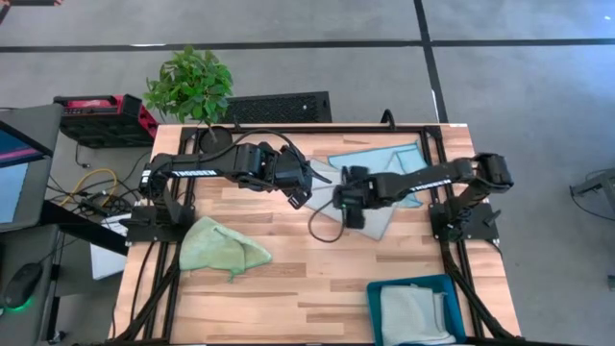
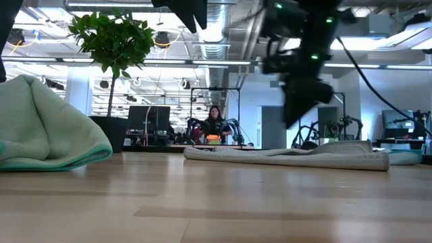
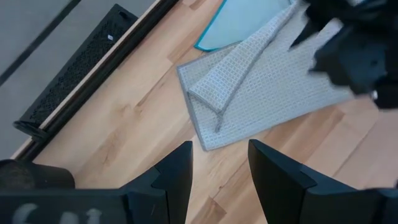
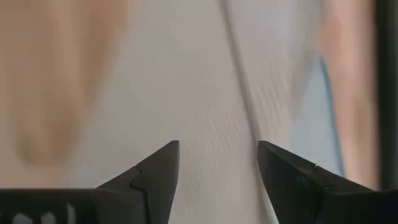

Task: Fold microfiber towels
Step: Fold the gray microfiber cloth

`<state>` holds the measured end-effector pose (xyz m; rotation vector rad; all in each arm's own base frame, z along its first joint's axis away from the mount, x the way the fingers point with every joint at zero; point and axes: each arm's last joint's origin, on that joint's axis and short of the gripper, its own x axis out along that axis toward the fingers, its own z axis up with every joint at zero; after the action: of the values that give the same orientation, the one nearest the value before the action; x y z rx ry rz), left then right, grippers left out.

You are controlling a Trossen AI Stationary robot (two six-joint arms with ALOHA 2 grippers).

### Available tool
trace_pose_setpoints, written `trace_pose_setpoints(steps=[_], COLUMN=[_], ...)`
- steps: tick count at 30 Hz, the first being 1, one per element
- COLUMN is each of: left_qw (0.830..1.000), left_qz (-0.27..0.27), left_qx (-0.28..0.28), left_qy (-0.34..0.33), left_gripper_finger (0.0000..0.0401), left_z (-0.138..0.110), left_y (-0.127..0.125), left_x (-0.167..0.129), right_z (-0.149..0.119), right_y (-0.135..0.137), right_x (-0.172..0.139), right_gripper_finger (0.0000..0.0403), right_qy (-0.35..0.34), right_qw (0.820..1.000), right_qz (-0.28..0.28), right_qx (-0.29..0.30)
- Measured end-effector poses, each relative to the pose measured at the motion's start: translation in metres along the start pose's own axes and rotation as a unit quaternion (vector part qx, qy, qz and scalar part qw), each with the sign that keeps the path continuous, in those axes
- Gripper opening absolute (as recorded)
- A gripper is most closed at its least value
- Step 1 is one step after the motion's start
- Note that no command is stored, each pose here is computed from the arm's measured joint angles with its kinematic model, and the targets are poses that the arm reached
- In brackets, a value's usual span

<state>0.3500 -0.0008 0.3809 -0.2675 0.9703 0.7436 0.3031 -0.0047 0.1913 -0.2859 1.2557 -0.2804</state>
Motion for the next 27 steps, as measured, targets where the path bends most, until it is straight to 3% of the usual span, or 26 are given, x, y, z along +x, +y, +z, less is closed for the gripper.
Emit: trace_pose_setpoints(steps=[2, 6, 13, 19, 27], left_qw=[1.0, 1.0, 1.0, 1.0, 1.0], left_qz=[0.0, 0.0, -0.001, -0.001, -0.002], left_qx=[0.0, -0.002, -0.01, -0.015, -0.02], left_qy=[0.0, 0.001, 0.001, 0.001, 0.0], left_gripper_finger=[0.0148, 0.0148, 0.0148, 0.0148, 0.0148], left_z=[0.0, 0.0, 0.0, 0.0, 0.0], left_y=[0.0, 0.0, 0.0, 0.0, 0.0], left_x=[0.0, 0.0, 0.0, 0.0, 0.0], right_z=[0.013, 0.028, 0.029, 0.025, 0.022], right_y=[-0.002, -0.012, -0.035, -0.058, -0.068], right_x=[0.007, 0.032, 0.059, 0.066, 0.07], right_gripper_finger=[0.024, 0.024, 0.024, 0.024, 0.024], right_qy=[-0.054, -0.109, -0.109, -0.129, -0.135], right_qw=[0.998, 0.993, 0.993, 0.989, 0.983], right_qz=[0.032, 0.032, 0.02, 0.062, 0.062], right_qx=[-0.022, -0.04, -0.042, -0.044, -0.105])
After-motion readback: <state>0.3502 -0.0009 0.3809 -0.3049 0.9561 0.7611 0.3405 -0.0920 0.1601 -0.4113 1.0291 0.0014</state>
